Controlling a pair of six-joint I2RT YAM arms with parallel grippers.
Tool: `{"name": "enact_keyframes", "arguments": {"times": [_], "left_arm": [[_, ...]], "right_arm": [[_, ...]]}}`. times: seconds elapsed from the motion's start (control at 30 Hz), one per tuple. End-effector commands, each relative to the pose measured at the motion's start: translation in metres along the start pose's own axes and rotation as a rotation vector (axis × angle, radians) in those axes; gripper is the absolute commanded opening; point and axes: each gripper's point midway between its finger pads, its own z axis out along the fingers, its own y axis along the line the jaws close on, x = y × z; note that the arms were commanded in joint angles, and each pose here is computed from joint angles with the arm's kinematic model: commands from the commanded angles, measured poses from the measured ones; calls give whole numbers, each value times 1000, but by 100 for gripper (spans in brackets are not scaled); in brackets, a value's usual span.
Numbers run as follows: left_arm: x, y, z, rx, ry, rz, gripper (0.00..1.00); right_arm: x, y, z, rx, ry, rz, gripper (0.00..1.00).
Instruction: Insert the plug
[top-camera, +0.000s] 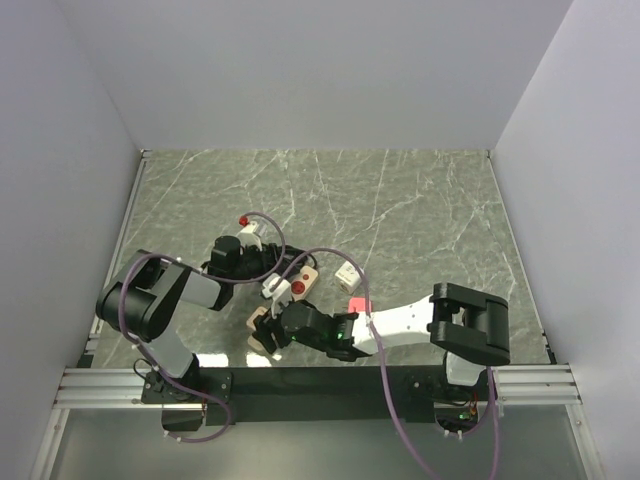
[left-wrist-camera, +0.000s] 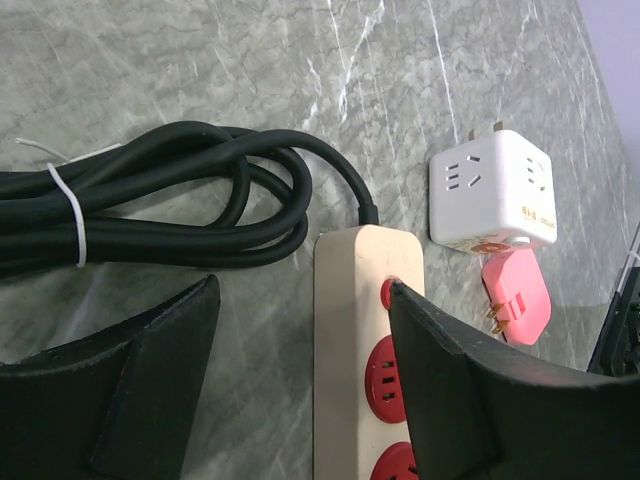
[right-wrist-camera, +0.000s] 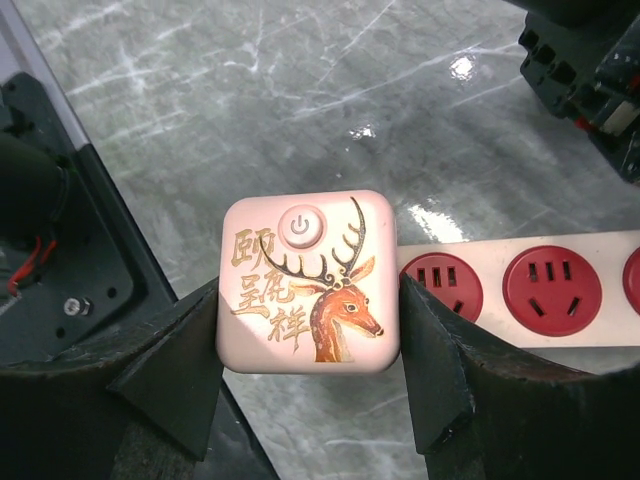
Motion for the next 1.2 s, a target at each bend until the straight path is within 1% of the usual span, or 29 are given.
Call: {"name": "enact_keyframes", "arguments": {"times": [0.0, 0.1, 0.17, 0.2, 0.23, 0.3, 0.33, 0.37, 0.47, 0.53, 0.67, 0.7, 0.8, 0.83, 0.87, 0.93, 0.97, 1.0, 1.07, 1.13, 1.17], "left_arm": [[-4, -4, -4, 4, -19, 22, 74], [-6, -6, -7, 2, -39, 18, 74], [-13, -9, -11, -1, -70, 21, 75], [-14, -9, -13, -7, -78, 22, 78], [-23, -13, -17, -14, -111, 33, 78], [-28, -13, -24, -33, -140, 43, 80], [-38, -19, -30, -34, -177, 58, 81], [-42, -14, -33, -73, -201, 58, 82], [-51, -16, -46, -106, -256, 68, 84], [-55, -21, -53, -100, -281, 67, 84], [-43, -22, -63, -115, -303, 11, 82], [-37, -12, -68, -170, -311, -4, 82], [-18, -10, -73, -212, -296, -28, 82], [-24, -12, -78, -220, -335, -41, 82], [-15, -13, -80, -221, -327, -52, 82], [-16, -18, -88, -223, -363, -73, 82], [-10, -18, -91, -221, -360, -81, 82], [-16, -26, -96, -187, -395, -79, 82], [-11, -30, -98, -175, -386, -94, 82], [-14, -37, -101, -157, -397, -89, 82], [-14, -31, -103, -195, -395, -95, 82]], "right_arm": [[215, 38, -88, -174, 781, 129, 0], [214, 38, -88, -178, 753, 160, 0], [214, 28, -83, -121, 745, 150, 0], [218, 21, -80, -96, 756, 141, 0], [216, 19, -75, -79, 748, 136, 0], [214, 12, -69, -62, 733, 152, 0], [212, 9, -67, -50, 724, 155, 0], [210, 5, -65, -32, 709, 146, 0], [211, -6, -63, 10, 711, 109, 0], [220, -7, -68, 6, 734, 102, 0], [229, -10, -79, 25, 763, 74, 0], [231, -11, -82, 28, 765, 71, 0], [231, -7, -81, 10, 745, 117, 0], [233, -8, -83, 18, 749, 124, 0], [233, -10, -83, 31, 745, 137, 0], [232, -13, -82, 47, 730, 151, 0], [231, -13, -81, 53, 723, 163, 0], [229, -14, -78, 55, 710, 173, 0], [229, -16, -75, 67, 704, 174, 0], [230, -21, -74, 93, 703, 167, 0], [229, -25, -74, 113, 694, 164, 0]]}}
